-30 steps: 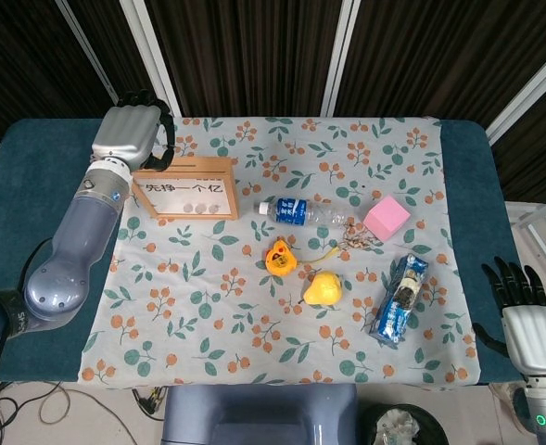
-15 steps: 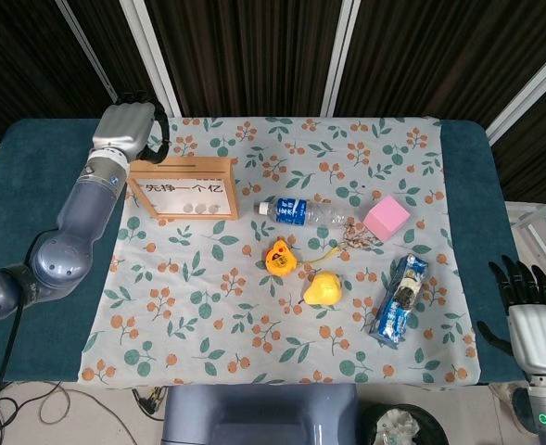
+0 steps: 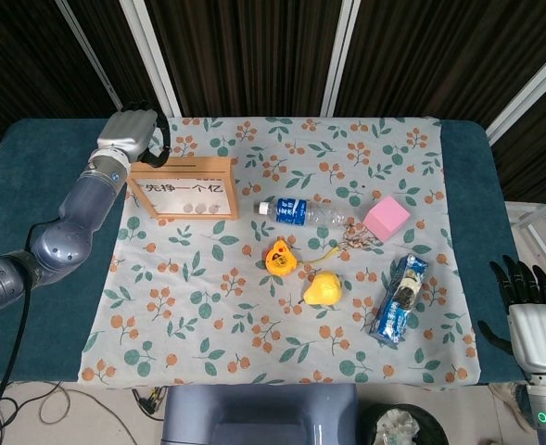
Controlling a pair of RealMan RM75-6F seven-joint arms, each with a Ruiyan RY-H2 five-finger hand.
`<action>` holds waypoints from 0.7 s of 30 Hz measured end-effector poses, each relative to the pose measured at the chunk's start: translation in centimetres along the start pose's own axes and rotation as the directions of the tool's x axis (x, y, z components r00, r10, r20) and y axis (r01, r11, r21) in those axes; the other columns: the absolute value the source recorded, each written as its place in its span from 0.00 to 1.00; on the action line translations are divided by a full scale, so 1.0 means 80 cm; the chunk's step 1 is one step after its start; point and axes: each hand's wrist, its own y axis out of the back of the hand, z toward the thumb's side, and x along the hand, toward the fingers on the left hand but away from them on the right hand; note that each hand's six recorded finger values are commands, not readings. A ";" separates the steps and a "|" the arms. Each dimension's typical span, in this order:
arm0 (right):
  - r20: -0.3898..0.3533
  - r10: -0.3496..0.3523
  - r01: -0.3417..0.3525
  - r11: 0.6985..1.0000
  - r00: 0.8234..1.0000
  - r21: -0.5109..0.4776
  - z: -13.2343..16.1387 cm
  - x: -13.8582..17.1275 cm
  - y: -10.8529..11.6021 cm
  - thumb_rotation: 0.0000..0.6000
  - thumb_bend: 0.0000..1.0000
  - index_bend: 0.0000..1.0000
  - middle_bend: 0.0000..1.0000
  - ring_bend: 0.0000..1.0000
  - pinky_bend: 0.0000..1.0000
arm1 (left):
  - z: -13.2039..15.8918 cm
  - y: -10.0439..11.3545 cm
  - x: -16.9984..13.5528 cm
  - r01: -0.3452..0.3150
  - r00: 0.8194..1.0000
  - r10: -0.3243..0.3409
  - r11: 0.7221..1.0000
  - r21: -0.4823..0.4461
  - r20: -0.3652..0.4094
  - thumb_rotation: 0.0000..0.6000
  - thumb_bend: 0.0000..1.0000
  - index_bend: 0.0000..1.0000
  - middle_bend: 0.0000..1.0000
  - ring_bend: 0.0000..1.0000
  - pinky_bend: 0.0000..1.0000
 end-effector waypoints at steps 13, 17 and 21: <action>0.011 -0.002 0.002 1.000 1.000 0.001 -0.002 -0.001 0.001 1.00 0.30 0.08 0.00 0.00 0.00 | 0.006 -0.011 0.001 0.025 1.000 -0.025 1.000 0.010 0.016 1.00 0.52 0.72 0.18 0.00 0.00; 0.017 -0.003 0.003 1.000 1.000 0.001 -0.003 0.000 0.001 1.00 0.30 0.08 0.00 0.00 0.00 | 0.008 -0.015 0.004 0.019 0.999 -0.019 1.000 0.001 0.026 1.00 0.52 0.71 0.18 0.00 0.00; 0.021 -0.004 0.004 1.000 1.000 0.001 -0.004 0.000 0.001 1.00 0.30 0.08 0.00 0.00 0.00 | 0.008 -0.018 0.006 0.020 0.999 -0.020 1.000 -0.005 0.036 1.00 0.49 0.70 0.17 0.00 0.00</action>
